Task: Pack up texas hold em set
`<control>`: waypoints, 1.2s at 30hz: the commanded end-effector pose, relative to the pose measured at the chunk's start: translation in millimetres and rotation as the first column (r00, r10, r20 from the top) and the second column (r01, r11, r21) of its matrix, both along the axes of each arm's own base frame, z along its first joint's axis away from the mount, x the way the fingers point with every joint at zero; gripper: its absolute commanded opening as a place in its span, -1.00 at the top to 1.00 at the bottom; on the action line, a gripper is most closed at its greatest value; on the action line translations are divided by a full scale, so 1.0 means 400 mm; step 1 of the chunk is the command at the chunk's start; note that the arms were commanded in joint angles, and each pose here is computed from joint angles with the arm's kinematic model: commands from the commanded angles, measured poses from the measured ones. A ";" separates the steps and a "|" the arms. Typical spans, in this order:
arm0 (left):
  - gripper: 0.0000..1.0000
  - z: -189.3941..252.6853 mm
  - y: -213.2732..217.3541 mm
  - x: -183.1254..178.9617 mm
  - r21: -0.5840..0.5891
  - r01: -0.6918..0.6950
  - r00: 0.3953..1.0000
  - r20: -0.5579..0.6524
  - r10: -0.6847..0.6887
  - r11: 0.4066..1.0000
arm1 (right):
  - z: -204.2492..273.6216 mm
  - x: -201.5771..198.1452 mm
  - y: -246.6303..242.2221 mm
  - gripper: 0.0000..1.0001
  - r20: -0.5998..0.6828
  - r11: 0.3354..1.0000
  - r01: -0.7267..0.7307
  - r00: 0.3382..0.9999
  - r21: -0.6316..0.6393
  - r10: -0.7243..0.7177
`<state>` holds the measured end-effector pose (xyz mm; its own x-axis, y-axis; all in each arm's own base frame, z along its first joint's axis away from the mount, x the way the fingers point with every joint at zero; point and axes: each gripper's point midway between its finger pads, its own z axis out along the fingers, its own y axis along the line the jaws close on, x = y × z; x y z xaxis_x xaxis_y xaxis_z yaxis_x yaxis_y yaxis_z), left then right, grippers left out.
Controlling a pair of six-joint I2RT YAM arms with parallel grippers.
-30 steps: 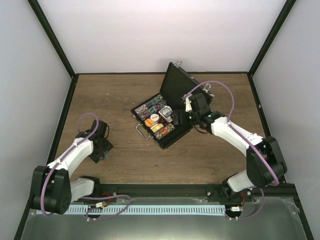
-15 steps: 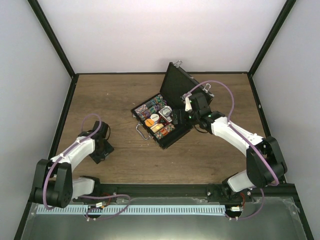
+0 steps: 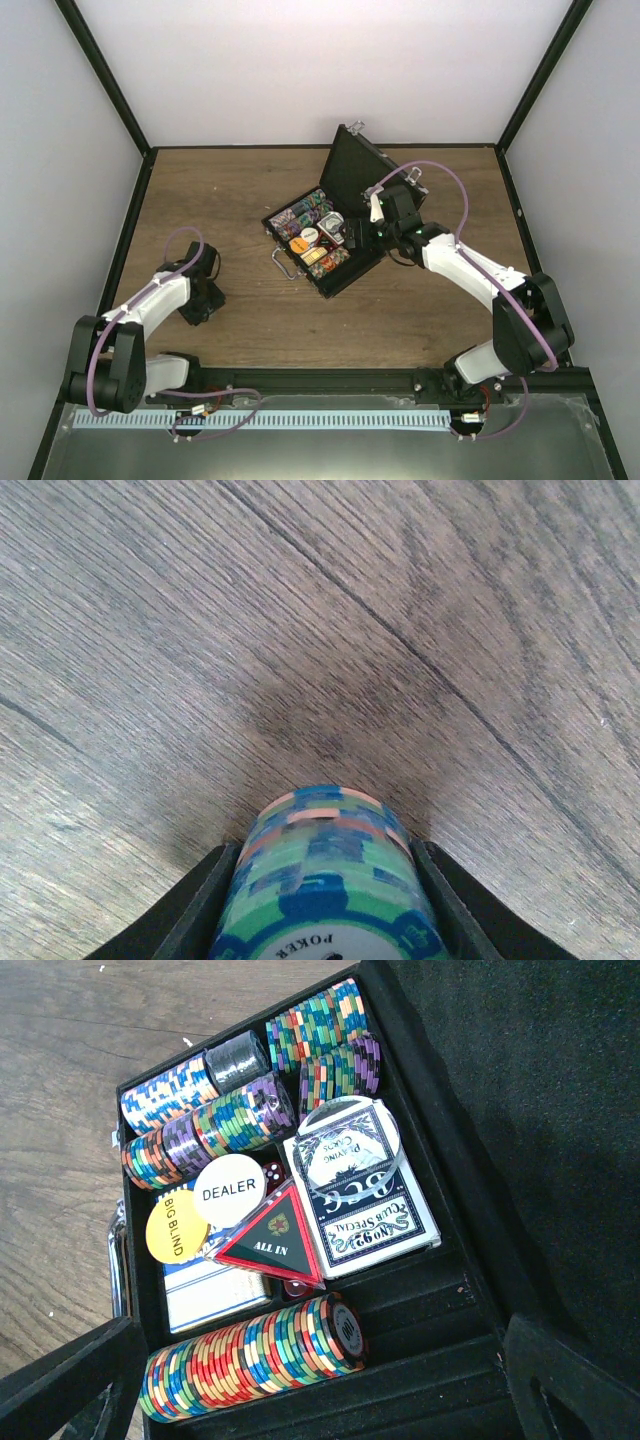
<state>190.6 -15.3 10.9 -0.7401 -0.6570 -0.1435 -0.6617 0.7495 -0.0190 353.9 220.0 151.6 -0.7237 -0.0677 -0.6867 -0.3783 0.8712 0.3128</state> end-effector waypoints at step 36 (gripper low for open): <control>0.57 0.388 -0.693 0.161 0.238 0.959 -0.002 0.541 -0.841 0.151 | 0.104 -0.207 0.040 -0.92 -0.249 0.791 -0.092 0.921 0.606 0.298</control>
<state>264.3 -260.1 136.7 -0.7498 0.3684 -0.5496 0.5519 0.8064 -0.2124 285.3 220.4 178.4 -0.8972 0.1430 -0.4178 -0.2923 0.5169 0.8046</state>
